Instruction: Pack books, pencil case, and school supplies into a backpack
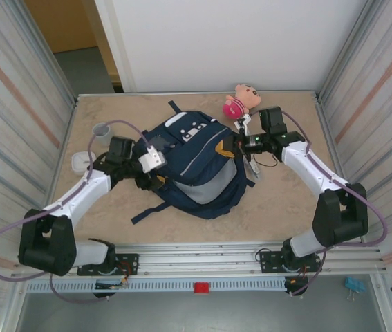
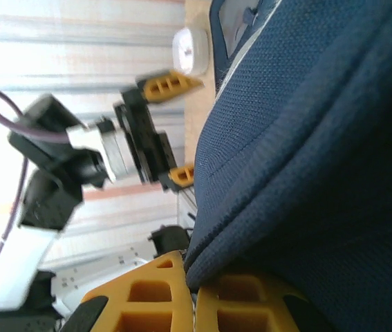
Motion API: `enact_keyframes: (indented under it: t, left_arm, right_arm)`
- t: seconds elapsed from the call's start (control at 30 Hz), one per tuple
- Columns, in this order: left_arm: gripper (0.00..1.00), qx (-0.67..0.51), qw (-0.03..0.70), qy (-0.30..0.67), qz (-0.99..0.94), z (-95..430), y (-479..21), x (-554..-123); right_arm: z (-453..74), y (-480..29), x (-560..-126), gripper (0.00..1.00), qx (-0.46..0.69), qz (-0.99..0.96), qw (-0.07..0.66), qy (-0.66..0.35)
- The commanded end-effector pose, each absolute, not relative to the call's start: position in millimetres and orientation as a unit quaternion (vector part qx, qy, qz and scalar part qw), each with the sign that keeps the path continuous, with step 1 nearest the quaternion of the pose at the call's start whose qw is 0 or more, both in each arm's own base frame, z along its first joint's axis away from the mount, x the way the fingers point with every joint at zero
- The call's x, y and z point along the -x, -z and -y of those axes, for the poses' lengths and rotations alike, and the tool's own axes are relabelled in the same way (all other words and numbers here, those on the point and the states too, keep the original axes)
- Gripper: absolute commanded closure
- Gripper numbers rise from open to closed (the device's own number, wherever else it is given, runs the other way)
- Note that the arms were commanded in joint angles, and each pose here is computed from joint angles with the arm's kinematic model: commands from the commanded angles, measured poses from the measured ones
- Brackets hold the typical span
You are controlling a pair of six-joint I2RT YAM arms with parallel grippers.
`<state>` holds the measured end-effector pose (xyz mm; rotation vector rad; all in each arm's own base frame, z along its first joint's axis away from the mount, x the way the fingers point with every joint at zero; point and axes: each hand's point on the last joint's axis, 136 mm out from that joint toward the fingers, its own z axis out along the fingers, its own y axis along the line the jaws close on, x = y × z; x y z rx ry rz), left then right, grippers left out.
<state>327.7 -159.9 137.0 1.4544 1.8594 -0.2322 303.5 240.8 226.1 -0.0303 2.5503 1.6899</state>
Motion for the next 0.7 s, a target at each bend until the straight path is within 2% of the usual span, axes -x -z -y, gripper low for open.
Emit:
enact_keyframes:
  t: [0.0, 0.13, 0.23, 0.27, 0.33, 0.43, 0.5, 0.67]
  left_arm:
    - [0.06, -0.629, 0.375, 0.063, -0.678, 163.9, -132.9, -340.0]
    - [0.05, -0.673, 0.350, 0.054, -0.650, 173.0, -106.5, -344.4]
    - [0.13, -0.703, 0.294, 0.063, -0.645, 175.3, -78.1, -335.9]
    - [0.24, -0.705, 0.284, 0.065, -0.647, 175.5, -71.0, -334.4]
    - [0.59, -0.703, 0.269, 0.065, -0.655, 176.2, -62.3, -331.8]
    - [0.89, -0.692, 0.250, 0.093, -0.670, 179.0, -62.4, -315.9]
    - [1.00, -0.686, 0.240, 0.108, -0.678, 180.9, -65.9, -300.7]
    - [1.00, -0.653, 0.249, 0.148, -0.699, 189.3, -83.2, -263.0]
  right_arm:
    - [-242.6, -240.9, -287.9, 1.00, 0.074, -0.815, 0.028, -0.574]
    - [-242.6, -239.6, -285.3, 1.00, 0.087, -0.814, 0.019, -0.575]
    - [-242.6, -235.2, -285.1, 1.00, 0.098, -0.814, 0.010, -0.572]
    - [-241.7, -232.5, -285.5, 1.00, 0.101, -0.816, 0.006, -0.569]
    - [-239.0, -226.4, -286.5, 1.00, 0.105, -0.821, 0.003, -0.561]
    - [-227.1, -211.9, -299.8, 1.00, 0.089, -0.838, 0.009, -0.538]
    - [-216.7, -202.8, -312.7, 1.00, 0.074, -0.850, 0.020, -0.522]
    - [-190.3, -190.6, -349.3, 1.00, 0.037, -0.864, 0.058, -0.499]
